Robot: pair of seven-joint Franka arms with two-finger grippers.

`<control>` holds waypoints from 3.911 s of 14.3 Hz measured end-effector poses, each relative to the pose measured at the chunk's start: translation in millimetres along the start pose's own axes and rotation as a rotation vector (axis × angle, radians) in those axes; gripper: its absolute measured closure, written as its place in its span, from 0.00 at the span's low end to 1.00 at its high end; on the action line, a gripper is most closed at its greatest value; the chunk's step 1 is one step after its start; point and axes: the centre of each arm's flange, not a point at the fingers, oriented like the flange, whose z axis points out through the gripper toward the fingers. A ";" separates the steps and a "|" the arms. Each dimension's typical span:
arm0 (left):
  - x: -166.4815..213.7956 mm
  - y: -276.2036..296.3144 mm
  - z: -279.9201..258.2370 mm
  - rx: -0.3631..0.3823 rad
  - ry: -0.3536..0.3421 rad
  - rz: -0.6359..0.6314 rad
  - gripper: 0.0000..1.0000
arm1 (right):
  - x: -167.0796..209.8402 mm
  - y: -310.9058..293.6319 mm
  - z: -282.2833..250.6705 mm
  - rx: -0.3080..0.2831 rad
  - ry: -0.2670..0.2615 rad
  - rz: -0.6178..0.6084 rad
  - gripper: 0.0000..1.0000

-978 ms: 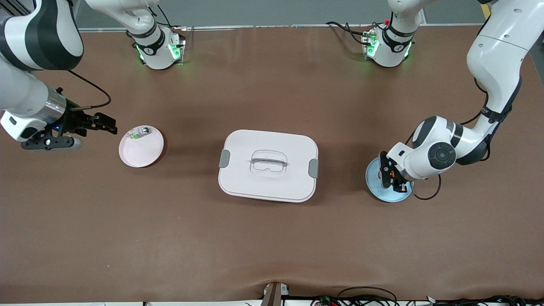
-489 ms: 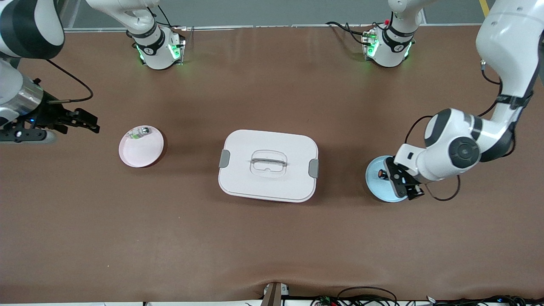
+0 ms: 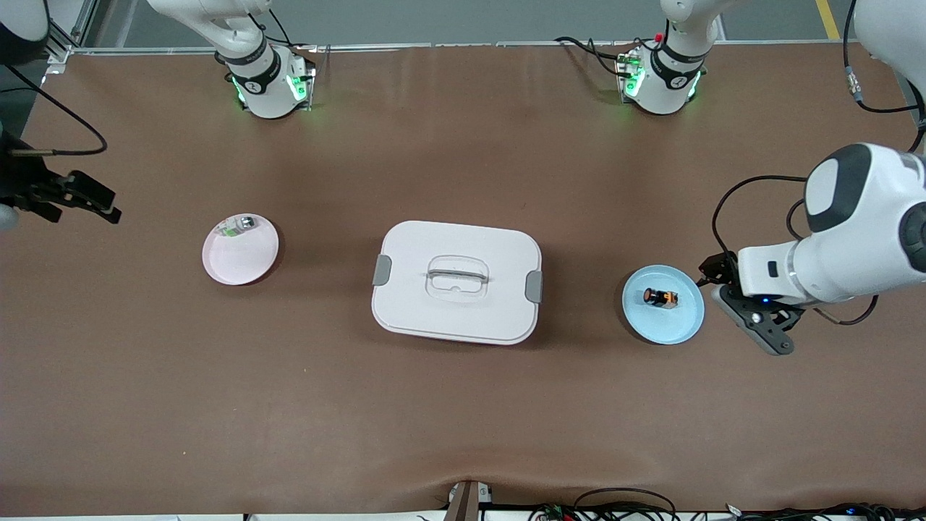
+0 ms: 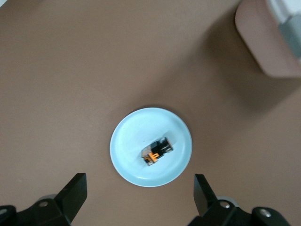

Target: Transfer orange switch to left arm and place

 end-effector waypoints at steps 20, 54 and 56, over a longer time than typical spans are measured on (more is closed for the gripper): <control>-19.1 60.9 -104.3 0.000 -0.108 -0.782 0.00 | -11.6 1.9 -23.1 -0.003 -0.072 0.006 0.00; -114.3 74.5 -177.0 0.076 -0.050 -0.819 0.00 | -11.9 0.3 -20.8 -0.002 -0.084 0.003 0.00; -114.6 74.0 -177.0 0.076 -0.051 -0.819 0.00 | -11.9 0.3 -20.8 -0.002 -0.084 0.003 0.00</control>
